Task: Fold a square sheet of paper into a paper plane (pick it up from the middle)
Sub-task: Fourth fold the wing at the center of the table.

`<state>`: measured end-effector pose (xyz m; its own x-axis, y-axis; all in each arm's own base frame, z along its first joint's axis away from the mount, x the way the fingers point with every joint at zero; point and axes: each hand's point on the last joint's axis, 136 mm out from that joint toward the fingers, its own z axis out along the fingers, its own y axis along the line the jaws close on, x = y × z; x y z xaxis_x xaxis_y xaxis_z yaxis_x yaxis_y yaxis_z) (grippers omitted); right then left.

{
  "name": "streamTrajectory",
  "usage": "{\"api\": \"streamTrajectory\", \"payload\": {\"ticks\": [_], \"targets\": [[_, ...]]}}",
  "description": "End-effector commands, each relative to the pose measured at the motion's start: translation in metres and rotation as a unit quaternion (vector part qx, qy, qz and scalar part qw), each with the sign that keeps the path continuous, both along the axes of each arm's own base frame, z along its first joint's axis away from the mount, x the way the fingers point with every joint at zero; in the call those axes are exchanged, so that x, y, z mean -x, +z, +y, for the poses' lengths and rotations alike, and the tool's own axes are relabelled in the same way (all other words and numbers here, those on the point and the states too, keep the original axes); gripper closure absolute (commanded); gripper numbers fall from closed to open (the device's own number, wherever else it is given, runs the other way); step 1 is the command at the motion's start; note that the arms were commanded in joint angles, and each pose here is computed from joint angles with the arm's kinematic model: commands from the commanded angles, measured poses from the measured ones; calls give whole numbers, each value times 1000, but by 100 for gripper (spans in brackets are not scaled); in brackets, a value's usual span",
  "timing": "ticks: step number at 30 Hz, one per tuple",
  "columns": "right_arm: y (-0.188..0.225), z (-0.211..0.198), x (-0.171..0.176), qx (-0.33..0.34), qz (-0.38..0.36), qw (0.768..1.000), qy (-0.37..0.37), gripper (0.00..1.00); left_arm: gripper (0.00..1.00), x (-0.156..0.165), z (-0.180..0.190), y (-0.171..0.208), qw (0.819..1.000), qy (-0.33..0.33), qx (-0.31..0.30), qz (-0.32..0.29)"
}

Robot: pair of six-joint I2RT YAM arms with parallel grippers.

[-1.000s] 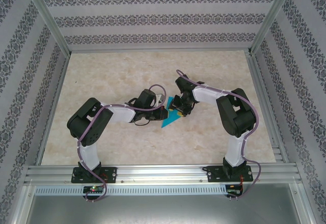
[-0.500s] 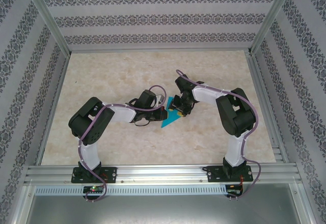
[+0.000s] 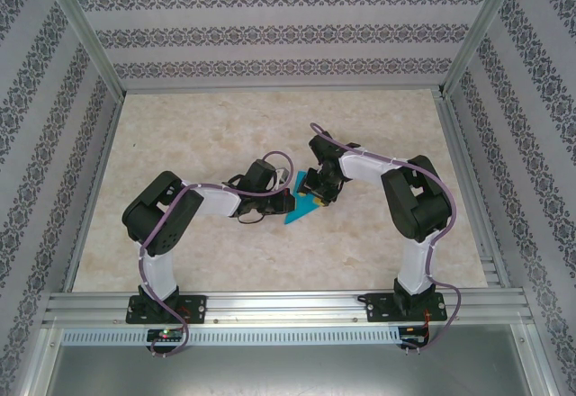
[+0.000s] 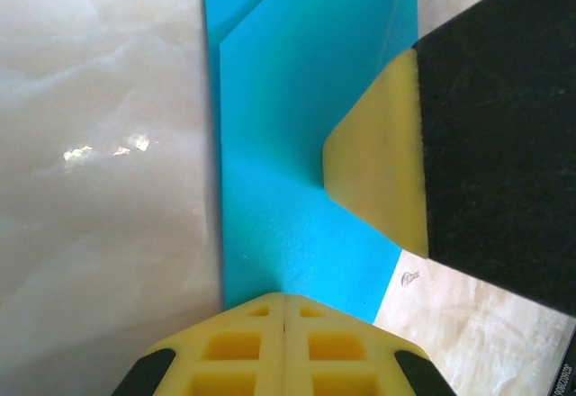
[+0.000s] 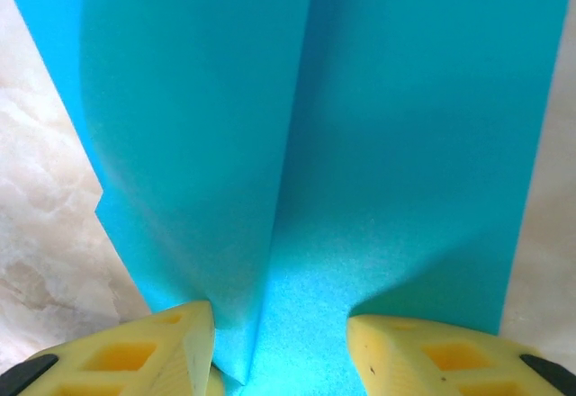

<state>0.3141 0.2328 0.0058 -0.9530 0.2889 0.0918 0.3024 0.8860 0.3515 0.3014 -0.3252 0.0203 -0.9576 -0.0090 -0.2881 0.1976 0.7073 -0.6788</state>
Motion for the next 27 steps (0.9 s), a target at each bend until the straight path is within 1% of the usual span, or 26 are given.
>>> {"api": "streamTrajectory", "payload": {"ticks": [1,4,8,10,12,16,20,23,27], "targets": [[-56,-29,33,92,48,994,23,52,98,16,27,-38,996,21,-65,53],[-15,-15,10,49,-4,998,28,52,99,21,32,-45,994,23,-80,65],[44,-9,-18,7,-82,996,23,52,100,24,38,-52,992,27,-94,76],[66,-12,-26,-11,-116,993,19,52,100,25,39,-52,992,29,-97,77],[77,-15,-28,-26,-139,990,22,56,100,25,40,-54,991,30,-102,79],[77,-5,-25,-76,-167,982,49,72,100,25,41,-53,991,31,-103,80],[69,15,-17,-111,-172,975,90,88,100,25,41,-53,991,31,-105,82],[60,31,-11,-118,-172,971,118,93,100,26,41,-53,990,30,-108,85],[36,32,-9,-102,-149,977,117,98,100,26,42,-53,989,31,-112,87]]}}
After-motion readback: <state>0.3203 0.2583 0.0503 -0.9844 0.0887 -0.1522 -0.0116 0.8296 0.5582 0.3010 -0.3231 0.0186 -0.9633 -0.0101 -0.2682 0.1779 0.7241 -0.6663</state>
